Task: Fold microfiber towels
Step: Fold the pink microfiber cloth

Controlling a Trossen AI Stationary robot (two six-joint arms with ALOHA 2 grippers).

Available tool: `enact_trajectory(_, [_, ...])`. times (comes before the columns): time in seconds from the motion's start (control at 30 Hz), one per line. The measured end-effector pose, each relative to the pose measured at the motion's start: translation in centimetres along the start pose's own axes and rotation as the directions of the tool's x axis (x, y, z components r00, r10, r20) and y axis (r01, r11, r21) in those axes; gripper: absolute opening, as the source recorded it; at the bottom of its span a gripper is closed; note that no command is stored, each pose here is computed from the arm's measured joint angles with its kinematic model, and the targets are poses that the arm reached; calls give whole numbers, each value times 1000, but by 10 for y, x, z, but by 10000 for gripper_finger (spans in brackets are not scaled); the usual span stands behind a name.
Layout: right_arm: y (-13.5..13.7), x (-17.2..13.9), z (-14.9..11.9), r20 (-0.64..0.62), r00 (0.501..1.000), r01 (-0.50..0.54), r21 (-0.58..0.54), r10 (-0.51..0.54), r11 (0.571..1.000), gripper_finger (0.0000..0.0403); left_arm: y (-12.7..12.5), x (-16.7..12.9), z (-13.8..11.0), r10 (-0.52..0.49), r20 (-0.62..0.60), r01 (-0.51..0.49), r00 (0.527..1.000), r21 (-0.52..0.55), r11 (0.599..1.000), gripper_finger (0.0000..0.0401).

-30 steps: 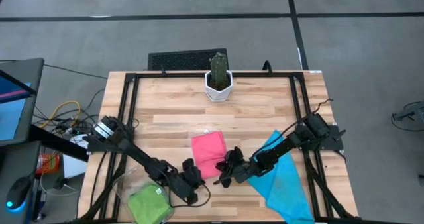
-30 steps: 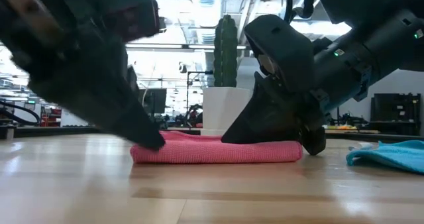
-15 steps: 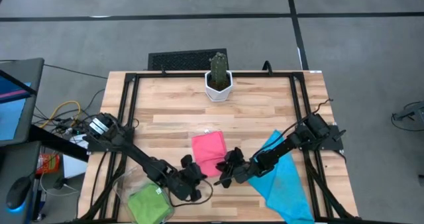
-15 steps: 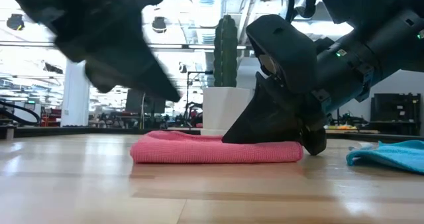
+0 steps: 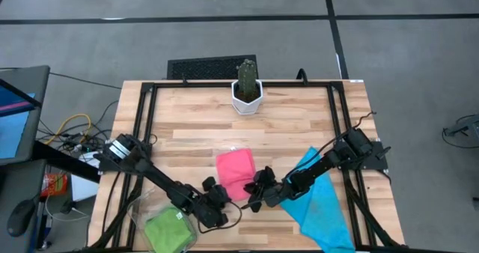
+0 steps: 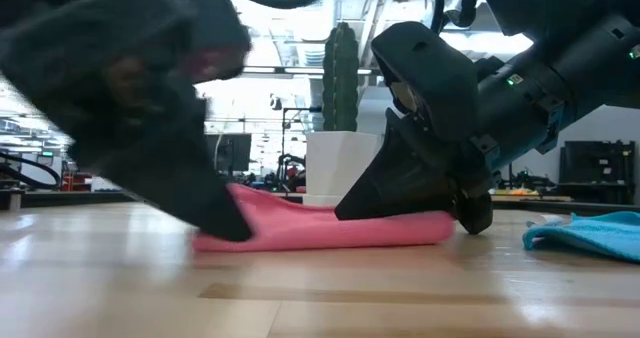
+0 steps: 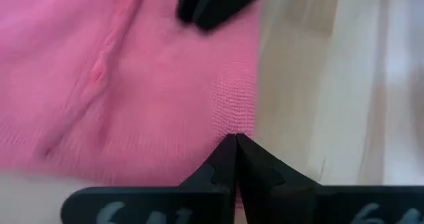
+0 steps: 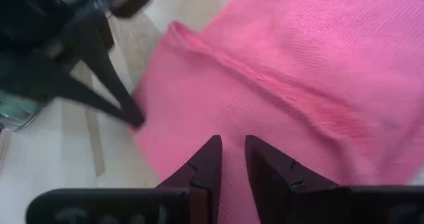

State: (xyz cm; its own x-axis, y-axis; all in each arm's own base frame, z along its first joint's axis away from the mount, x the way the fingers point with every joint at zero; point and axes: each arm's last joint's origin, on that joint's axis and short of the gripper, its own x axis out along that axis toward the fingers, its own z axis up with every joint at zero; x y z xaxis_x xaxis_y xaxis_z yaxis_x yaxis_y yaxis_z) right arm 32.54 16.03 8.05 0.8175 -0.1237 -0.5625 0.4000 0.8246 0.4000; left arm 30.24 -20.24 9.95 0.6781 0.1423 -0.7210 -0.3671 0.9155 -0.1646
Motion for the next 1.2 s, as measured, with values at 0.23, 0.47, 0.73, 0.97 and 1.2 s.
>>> enact_trajectory(0.23, [-1,0,-1,-12,1000,12,-9,-12,1000,92,10,-43,23,44,9,-45,999,24,999,0])
enact_trajectory(0.47, [-1,0,-1,-13,1000,12,-10,-12,1000,92,14,-56,33,113,213,-113,970,-10,994,0])
enact_trajectory(0.73, [0,0,-1,-22,1000,-4,-7,4,1000,92,26,-13,17,148,191,-128,970,-114,985,0])
enact_trajectory(0.97, [0,0,-1,-25,1000,-6,-7,6,1000,92,41,-1,11,228,111,-207,967,-170,963,0])
enact_trajectory(1.2, [-1,0,-2,-34,999,0,-11,0,1000,92,51,-4,2,259,87,-229,962,-260,938,0])
